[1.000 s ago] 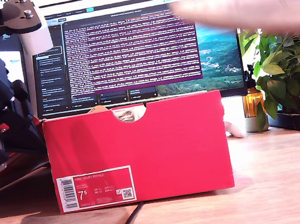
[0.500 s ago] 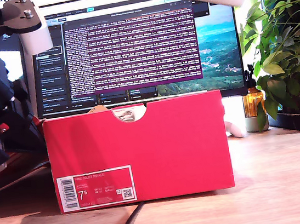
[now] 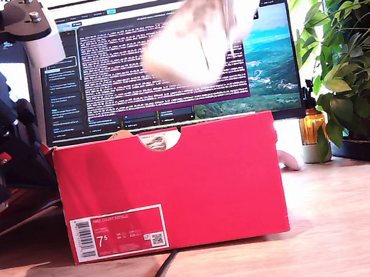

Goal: Pack the white shoes by picking the first shoe and placing it inside the red shoebox, left side, then picking and rotating the second shoe and placing it in the shoebox

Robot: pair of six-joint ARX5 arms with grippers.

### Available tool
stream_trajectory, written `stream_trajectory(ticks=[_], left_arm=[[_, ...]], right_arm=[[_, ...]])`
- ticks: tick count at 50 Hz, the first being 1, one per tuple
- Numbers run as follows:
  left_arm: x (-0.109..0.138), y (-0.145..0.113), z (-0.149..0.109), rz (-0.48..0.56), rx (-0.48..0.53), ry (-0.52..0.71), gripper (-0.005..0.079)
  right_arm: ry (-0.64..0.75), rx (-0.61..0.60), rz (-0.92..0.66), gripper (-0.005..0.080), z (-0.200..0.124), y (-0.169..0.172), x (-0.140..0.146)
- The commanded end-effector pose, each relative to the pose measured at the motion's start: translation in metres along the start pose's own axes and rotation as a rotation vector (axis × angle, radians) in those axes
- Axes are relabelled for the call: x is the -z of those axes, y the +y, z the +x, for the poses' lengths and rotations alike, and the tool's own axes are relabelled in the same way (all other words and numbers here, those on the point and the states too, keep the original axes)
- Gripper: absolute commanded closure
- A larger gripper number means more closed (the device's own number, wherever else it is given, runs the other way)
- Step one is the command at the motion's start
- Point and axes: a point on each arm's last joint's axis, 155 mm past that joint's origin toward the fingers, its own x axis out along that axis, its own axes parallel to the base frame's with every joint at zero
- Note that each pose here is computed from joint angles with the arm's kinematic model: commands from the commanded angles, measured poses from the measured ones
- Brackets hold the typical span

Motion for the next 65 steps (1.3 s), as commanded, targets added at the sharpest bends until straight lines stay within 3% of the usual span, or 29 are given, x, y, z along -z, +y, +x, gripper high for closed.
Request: stream_trajectory(ticks=[1,19,44,65], left_arm=[[-0.006,0.002,0.001,-0.015,-0.002,-0.015,0.0760],[-0.006,0.002,0.001,-0.015,-0.002,-0.015,0.0760],[-0.006,0.002,0.001,-0.015,-0.002,-0.015,0.0760],[-0.006,0.002,0.001,-0.015,-0.002,-0.015,0.0760]], right_arm=[[-0.033,0.057,-0.051,0.0765,-0.007,-0.016,-0.018],[-0.002,-0.055,-0.127,0.0765,0.031,0.030,-0.020],[0.067,-0.252,-0.200,0.0765,0.058,0.099,-0.008],[0.106,-0.338,-0.206,0.0765,0.089,0.137,0.008]])
